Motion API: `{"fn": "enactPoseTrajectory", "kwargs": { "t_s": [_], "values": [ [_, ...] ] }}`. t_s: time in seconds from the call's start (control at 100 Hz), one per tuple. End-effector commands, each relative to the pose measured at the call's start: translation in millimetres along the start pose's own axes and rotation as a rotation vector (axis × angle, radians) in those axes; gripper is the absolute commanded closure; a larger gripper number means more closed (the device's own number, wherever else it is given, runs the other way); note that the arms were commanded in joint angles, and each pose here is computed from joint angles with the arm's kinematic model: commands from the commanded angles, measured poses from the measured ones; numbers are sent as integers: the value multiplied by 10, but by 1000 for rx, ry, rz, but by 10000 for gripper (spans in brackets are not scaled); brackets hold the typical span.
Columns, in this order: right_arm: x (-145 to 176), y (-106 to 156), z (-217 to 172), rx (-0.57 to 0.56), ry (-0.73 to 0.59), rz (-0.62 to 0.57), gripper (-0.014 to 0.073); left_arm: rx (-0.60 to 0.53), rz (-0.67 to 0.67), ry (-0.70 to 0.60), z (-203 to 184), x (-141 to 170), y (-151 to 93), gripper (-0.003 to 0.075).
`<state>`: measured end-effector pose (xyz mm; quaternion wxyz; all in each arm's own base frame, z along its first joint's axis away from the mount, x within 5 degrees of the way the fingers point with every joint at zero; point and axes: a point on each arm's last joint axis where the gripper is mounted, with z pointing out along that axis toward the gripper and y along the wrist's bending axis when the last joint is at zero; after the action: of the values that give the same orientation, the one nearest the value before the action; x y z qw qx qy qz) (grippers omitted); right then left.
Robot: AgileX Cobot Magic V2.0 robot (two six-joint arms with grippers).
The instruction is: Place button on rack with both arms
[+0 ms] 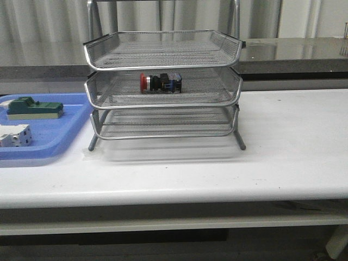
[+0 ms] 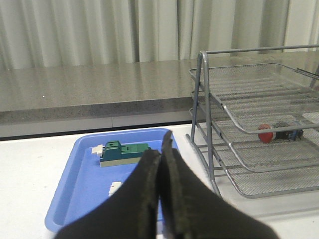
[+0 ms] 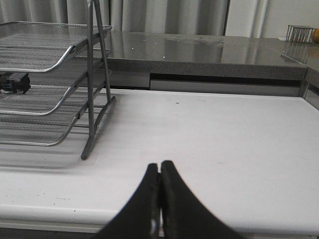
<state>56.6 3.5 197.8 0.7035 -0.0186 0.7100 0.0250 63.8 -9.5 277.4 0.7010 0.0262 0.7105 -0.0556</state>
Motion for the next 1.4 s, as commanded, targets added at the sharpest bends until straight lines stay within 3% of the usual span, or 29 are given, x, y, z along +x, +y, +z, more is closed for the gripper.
{"fn": "enactPoseTrajectory", "kwargs": {
  "t_s": [0.0, 0.82, 1.39],
  "values": [
    [-81, 0, -16, 2, -102, 1, 660, -27, -22, -98, -13, -162, 21, 741],
    [-81, 0, -16, 2, -102, 1, 660, -62, -13, -112, -7, -145, 54, 741],
    [-81, 0, -16, 2, -102, 1, 660, -62, -31, -85, 46, 472, 86, 741]
  ]
}}
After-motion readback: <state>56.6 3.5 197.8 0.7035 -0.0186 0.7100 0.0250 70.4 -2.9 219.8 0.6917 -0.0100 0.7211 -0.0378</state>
